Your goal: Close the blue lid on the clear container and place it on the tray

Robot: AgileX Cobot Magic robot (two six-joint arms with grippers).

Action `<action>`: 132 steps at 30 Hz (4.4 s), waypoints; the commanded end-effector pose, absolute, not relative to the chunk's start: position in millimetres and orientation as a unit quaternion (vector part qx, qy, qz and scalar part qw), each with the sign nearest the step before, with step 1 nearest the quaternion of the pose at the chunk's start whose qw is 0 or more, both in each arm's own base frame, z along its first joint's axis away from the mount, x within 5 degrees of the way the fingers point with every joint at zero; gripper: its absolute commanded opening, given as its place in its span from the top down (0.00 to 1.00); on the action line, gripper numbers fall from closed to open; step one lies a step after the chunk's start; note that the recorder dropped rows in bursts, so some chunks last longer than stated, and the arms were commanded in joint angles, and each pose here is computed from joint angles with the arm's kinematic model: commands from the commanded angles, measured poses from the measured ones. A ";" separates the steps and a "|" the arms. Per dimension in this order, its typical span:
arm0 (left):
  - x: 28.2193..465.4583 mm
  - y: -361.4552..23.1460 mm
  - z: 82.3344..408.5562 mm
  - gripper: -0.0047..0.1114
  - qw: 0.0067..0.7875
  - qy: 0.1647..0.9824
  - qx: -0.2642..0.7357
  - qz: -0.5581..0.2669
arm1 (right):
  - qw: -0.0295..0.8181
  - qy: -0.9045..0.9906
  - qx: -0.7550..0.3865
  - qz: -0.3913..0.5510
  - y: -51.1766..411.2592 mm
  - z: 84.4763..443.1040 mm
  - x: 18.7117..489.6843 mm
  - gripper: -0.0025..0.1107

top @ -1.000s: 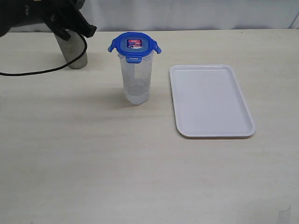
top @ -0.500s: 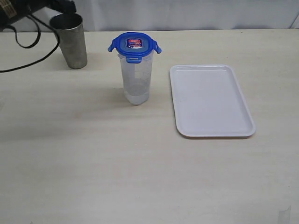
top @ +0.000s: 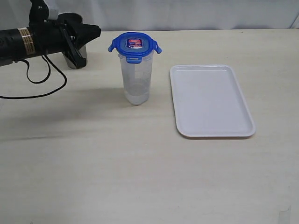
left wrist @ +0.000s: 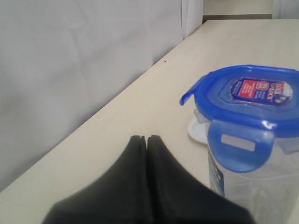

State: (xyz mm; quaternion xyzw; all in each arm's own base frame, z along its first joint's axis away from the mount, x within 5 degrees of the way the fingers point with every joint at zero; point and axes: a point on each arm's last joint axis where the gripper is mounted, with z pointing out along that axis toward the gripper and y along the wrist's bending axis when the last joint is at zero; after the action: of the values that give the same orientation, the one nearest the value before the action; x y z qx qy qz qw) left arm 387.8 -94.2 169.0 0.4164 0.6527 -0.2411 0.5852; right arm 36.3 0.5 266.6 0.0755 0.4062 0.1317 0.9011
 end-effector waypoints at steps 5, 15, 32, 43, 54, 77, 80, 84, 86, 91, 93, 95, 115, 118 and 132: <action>385.4 -108.2 155.0 0.96 0.579 0.644 0.421 -0.269 | 0.793 0.572 -0.113 0.176 29.2 323.9 130.5 0.94; 389.8 -112.5 153.1 0.96 0.599 0.641 0.419 -0.233 | 0.592 0.648 -0.339 0.338 62.3 278.7 262.4 0.94; 387.2 -114.5 154.2 0.96 0.600 0.628 0.431 -0.244 | 0.476 0.712 -0.418 0.302 139.9 206.3 308.3 0.94; 387.2 -114.6 154.4 0.96 0.600 0.629 0.429 -0.247 | 0.462 0.758 -0.415 0.199 152.7 198.2 325.9 0.94; 387.3 -114.5 154.4 0.96 0.601 0.628 0.429 -0.245 | 0.458 0.770 -0.403 0.188 155.3 188.3 342.6 0.94; 385.3 -114.8 150.1 0.96 0.582 0.634 0.449 -0.240 | 0.465 0.779 -0.386 0.167 152.3 192.1 348.5 0.94; 385.1 -114.9 149.9 0.96 0.579 0.637 0.445 -0.245 | 0.465 0.779 -0.386 0.167 152.3 192.1 348.5 0.94; 383.1 -115.7 148.5 0.96 0.572 0.634 0.459 -0.247 | 0.465 0.779 -0.386 0.167 152.3 192.1 348.5 0.94; 383.1 -115.7 148.5 0.96 0.570 0.638 0.453 -0.252 | 0.465 0.779 -0.386 0.167 152.3 192.1 348.5 0.94; 381.5 -116.4 147.4 0.96 0.564 0.635 0.463 -0.254 | 0.465 0.779 -0.386 0.167 152.3 192.1 348.5 0.94; 381.1 -116.6 147.1 0.96 0.562 0.635 0.465 -0.255 | 0.465 0.779 -0.386 0.167 152.3 192.1 348.5 0.94; 380.2 -116.9 146.5 0.96 0.557 0.635 0.468 -0.258 | 0.465 0.779 -0.386 0.167 152.3 192.1 348.5 0.94; 380.5 -115.5 145.3 0.96 0.550 0.644 0.468 -0.254 | 0.465 0.778 -0.387 0.167 152.3 192.0 348.4 0.94; 383.5 -114.0 146.0 0.96 0.557 0.651 0.453 -0.247 | 0.465 0.778 -0.387 0.167 152.3 192.0 348.4 0.94; 382.4 -116.1 149.2 0.96 0.565 0.642 0.446 -0.263 | 0.465 0.779 -0.386 0.167 152.3 192.0 348.4 0.94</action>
State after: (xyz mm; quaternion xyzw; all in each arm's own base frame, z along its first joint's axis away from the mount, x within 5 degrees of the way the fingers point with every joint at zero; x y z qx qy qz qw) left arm 384.0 -114.8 149.0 0.4472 0.6417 -0.2511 0.5702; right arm 347.9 151.2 190.5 -0.3877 0.7794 0.1666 0.4631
